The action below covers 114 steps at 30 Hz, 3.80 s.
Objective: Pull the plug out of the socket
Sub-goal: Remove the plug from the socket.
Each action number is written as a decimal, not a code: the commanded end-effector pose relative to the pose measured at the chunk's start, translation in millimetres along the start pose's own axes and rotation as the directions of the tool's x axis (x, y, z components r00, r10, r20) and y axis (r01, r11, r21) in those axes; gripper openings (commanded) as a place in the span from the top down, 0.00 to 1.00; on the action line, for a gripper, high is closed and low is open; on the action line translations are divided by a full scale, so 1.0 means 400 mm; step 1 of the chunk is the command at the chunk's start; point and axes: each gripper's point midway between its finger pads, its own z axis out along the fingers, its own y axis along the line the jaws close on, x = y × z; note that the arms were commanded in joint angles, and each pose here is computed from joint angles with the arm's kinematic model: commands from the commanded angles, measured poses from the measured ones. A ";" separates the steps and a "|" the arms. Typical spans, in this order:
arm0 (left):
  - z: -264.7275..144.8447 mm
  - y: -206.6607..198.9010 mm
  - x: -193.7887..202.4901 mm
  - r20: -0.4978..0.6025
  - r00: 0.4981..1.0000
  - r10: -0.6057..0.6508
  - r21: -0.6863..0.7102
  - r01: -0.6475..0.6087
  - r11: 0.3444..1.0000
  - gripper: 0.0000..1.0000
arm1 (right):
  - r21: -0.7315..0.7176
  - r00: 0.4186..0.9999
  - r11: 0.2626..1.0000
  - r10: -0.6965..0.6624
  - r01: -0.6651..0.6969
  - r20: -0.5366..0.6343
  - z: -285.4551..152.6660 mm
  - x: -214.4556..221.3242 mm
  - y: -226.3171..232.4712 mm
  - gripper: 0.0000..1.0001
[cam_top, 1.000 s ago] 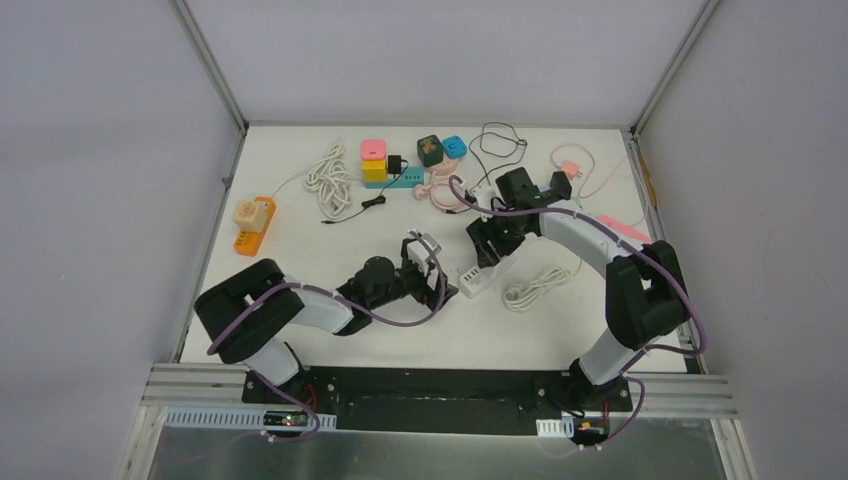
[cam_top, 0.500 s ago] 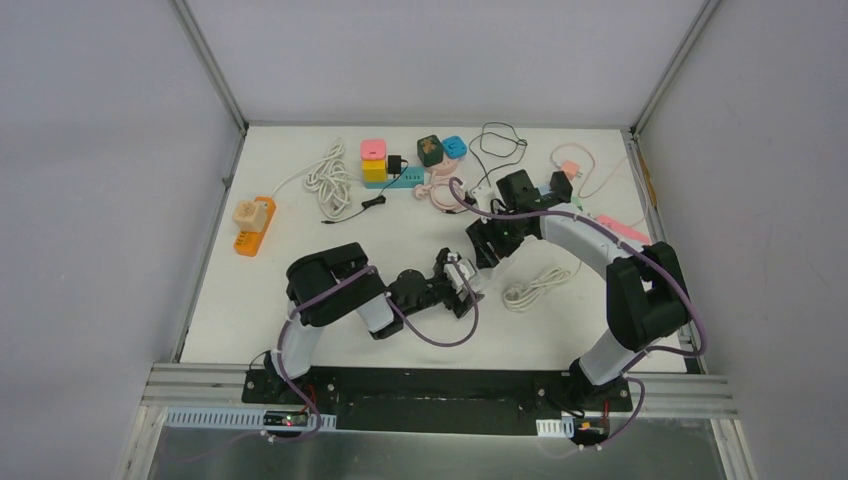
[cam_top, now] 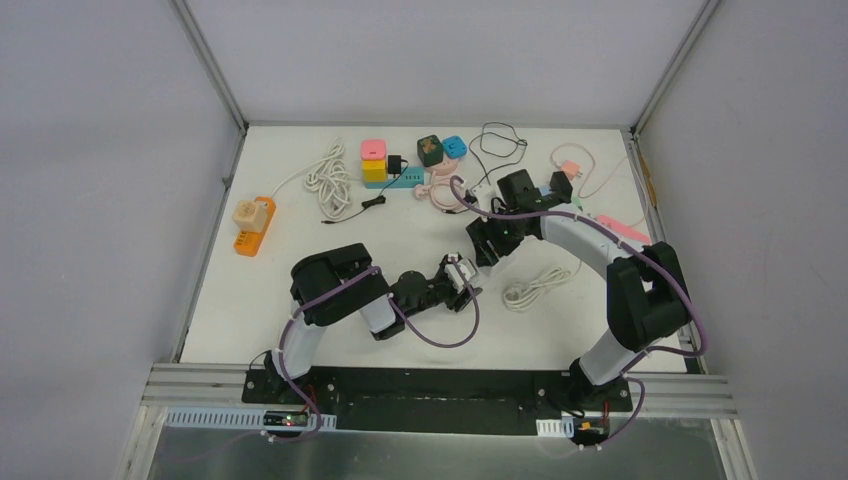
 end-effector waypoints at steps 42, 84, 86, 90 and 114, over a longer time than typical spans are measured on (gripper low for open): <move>-0.011 -0.027 0.024 -0.017 1.000 0.026 0.048 -0.025 0.999 1.00 | -0.034 0.999 0.999 -0.008 0.010 0.053 -0.027 -0.003 0.022 1.00; -0.008 -0.024 0.025 -0.018 1.000 -0.021 0.056 0.022 0.998 1.00 | -0.062 0.989 0.989 -0.129 0.133 0.067 -0.015 -0.022 0.095 1.00; -0.008 -0.022 0.025 -0.018 1.000 -0.025 0.053 0.026 0.998 1.00 | -0.032 0.990 0.990 -0.133 0.135 0.055 -0.020 -0.020 0.077 1.00; -0.008 -0.021 0.025 -0.018 0.999 -0.028 0.052 0.029 0.998 1.00 | -0.044 0.994 0.994 -0.099 0.101 0.046 -0.045 -0.007 0.039 1.00; -0.005 -0.019 0.025 -0.020 0.999 -0.045 0.049 0.046 0.998 1.00 | -0.024 0.993 0.994 -0.102 0.104 0.064 -0.043 -0.019 0.047 1.00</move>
